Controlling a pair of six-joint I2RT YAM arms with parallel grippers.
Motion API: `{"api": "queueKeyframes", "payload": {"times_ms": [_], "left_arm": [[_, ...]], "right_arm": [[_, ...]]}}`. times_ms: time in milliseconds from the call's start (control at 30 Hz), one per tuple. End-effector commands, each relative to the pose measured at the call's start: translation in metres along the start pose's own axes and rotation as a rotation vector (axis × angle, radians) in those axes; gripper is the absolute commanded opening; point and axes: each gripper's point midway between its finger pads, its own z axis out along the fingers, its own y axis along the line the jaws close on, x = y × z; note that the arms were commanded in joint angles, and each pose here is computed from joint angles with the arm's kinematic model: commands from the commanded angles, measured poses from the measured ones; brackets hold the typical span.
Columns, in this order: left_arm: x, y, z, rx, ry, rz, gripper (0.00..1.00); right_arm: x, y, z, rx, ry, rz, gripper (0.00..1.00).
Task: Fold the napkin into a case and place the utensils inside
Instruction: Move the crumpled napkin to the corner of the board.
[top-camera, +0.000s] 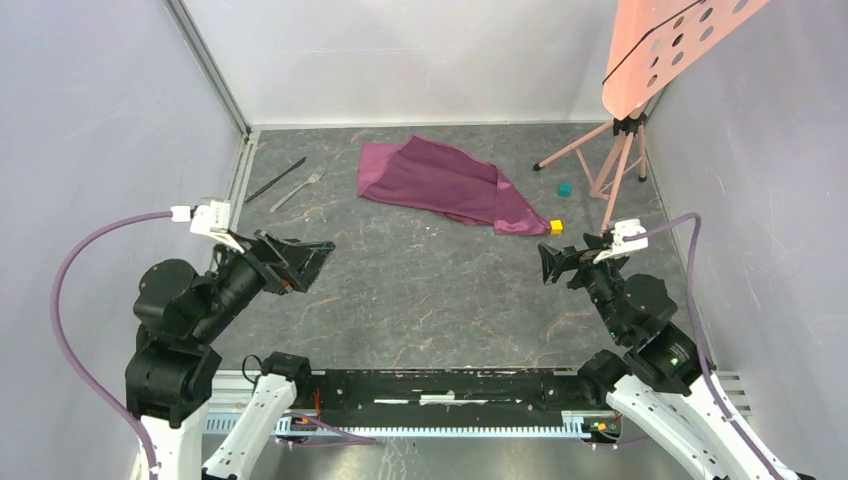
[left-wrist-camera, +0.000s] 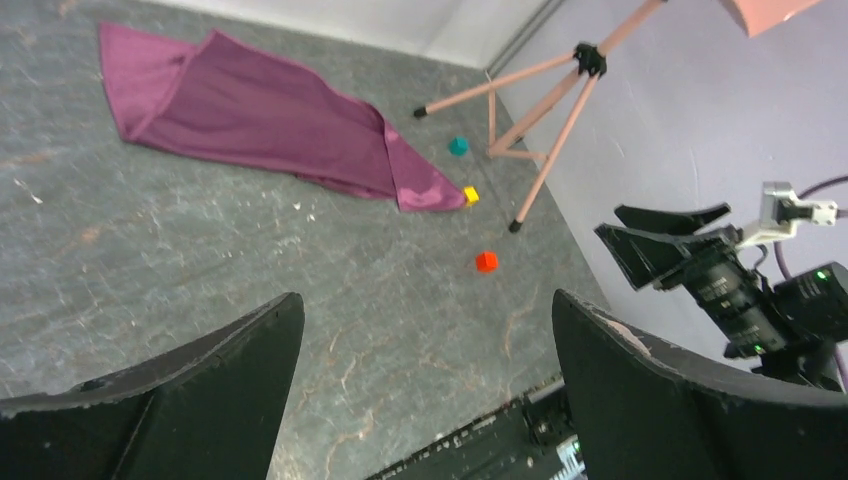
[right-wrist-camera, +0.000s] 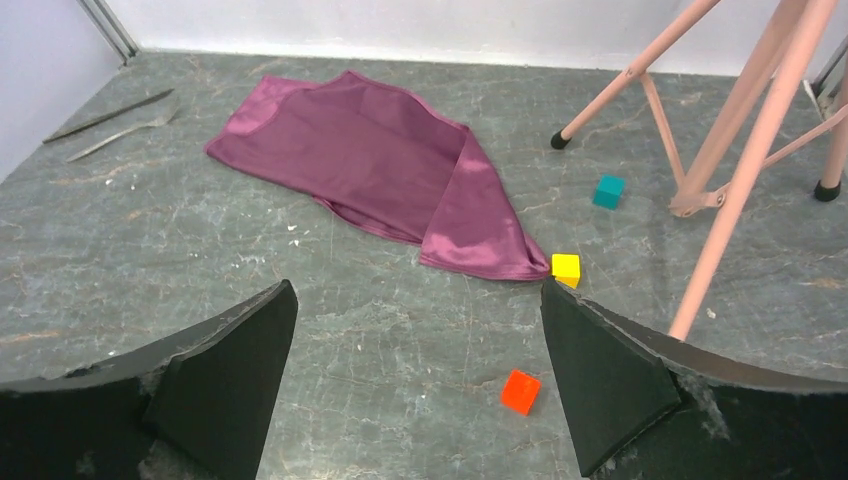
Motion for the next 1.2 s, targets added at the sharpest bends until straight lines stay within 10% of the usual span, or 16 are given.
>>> {"api": "queueKeyframes", "payload": {"times_ms": [0,433,1167], "left_arm": [[0.025,-0.001,0.009,0.029,0.153,-0.037,1.0],[0.087,0.027,0.03,0.009,0.369,-0.129,1.0],[0.107,0.038,0.021,-0.014,0.37,-0.135,1.0]], "right_arm": [[0.015,0.006,0.017,-0.001,0.006,0.01,0.98],[0.098,0.046,0.099,-0.07,0.025,0.161,0.98],[0.156,0.103,0.328,0.017,0.106,0.23,0.98]]}}
